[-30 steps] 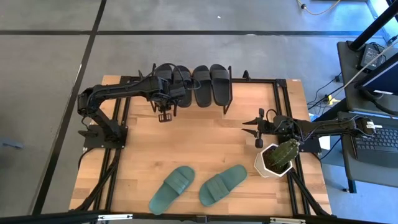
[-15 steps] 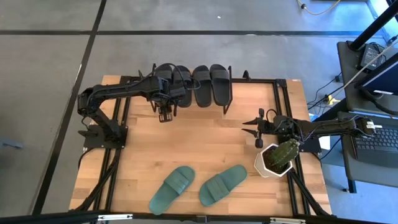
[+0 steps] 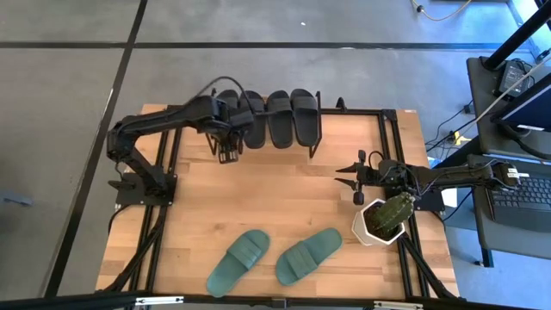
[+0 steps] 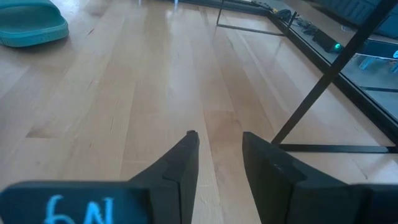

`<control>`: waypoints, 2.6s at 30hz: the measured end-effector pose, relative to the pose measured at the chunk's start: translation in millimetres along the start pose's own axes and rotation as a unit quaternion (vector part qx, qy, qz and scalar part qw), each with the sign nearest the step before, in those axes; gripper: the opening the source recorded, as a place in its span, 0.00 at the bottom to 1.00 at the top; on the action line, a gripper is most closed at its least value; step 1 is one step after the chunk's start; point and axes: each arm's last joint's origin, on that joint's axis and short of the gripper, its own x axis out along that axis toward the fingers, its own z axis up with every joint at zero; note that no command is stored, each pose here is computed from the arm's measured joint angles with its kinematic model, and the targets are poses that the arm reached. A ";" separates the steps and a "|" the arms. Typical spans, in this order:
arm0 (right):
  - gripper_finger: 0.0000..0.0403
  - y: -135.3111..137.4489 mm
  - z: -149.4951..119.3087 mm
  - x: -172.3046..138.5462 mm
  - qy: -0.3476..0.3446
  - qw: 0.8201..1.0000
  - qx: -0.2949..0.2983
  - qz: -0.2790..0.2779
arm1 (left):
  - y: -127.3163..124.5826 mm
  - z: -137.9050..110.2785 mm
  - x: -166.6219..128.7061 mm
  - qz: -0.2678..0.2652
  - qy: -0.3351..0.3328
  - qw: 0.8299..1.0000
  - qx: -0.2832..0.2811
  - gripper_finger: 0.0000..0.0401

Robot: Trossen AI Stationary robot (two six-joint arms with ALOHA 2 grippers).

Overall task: Pick and place slides into the shelf
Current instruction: Put the green slide under the shelf

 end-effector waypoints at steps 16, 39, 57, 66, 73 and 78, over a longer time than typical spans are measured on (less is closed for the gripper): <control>0.31 0.1 -0.7 0.0 0.004 1.000 -0.002 0.001 | -60.1 3.7 -65.8 0.015 -0.137 0.986 0.090 0.48; 0.31 0.1 -0.6 0.0 0.003 1.000 -0.002 0.001 | -295.1 -112.8 12.7 -0.013 -0.365 0.912 0.186 0.48; 0.31 0.1 -0.7 0.0 0.004 1.000 0.013 0.000 | -339.5 -147.7 91.0 -0.035 -0.330 0.901 0.279 0.48; 0.31 0.1 -0.8 0.0 0.004 1.000 0.026 0.001 | -339.3 -148.6 96.9 -0.011 -0.324 0.903 0.283 0.48; 0.31 0.1 -0.8 0.0 0.004 1.000 0.025 0.000 | -339.5 -148.6 96.9 -0.012 -0.324 0.903 0.283 0.48; 0.31 0.1 -0.8 0.0 0.004 1.000 0.024 0.001 | -338.9 -147.2 97.2 -0.009 -0.324 0.901 0.290 0.48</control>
